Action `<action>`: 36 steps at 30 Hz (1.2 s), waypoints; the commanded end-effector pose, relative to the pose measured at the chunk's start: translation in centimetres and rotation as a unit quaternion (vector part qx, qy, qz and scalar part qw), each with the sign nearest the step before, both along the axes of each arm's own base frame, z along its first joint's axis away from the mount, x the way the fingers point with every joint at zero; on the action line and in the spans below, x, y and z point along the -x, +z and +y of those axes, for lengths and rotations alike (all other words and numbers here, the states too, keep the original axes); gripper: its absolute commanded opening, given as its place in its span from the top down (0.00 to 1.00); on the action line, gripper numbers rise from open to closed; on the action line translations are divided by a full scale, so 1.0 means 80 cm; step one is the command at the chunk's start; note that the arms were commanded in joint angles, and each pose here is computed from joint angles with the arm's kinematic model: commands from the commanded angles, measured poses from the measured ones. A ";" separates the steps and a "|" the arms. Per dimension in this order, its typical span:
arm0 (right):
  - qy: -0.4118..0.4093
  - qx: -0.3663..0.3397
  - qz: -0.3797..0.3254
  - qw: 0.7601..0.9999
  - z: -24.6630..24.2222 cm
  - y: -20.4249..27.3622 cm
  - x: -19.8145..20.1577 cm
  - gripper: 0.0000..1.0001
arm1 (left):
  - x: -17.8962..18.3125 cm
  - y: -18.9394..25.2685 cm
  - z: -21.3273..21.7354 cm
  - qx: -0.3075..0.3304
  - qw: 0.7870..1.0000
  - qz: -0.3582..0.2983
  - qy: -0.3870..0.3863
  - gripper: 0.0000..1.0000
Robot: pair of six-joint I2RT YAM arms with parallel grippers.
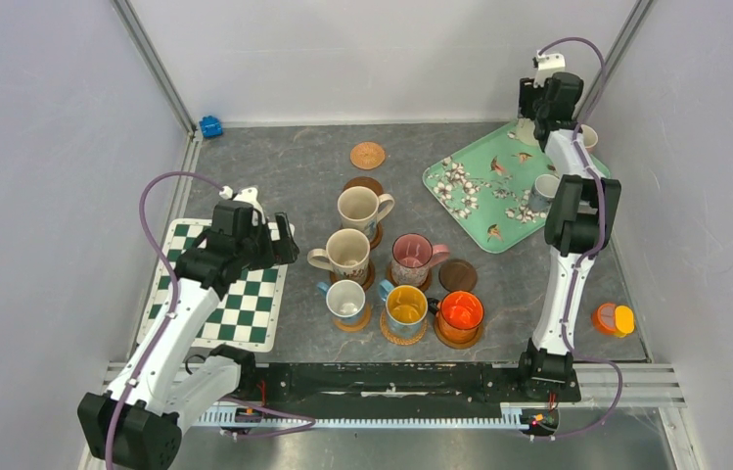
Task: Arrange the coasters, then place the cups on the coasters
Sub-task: Pick up the cup from the tray.
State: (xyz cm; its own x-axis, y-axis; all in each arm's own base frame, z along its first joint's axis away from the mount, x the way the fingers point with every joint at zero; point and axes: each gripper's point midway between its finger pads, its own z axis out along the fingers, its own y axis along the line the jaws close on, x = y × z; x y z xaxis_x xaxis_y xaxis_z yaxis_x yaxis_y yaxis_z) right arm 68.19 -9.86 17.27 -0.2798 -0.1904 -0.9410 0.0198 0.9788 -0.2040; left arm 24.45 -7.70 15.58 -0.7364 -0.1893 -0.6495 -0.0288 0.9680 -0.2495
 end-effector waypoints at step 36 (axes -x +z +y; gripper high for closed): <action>0.099 0.009 0.098 0.990 0.027 -0.060 0.025 0.69 | 0.008 0.032 0.034 -0.048 0.997 -0.058 0.034 0.00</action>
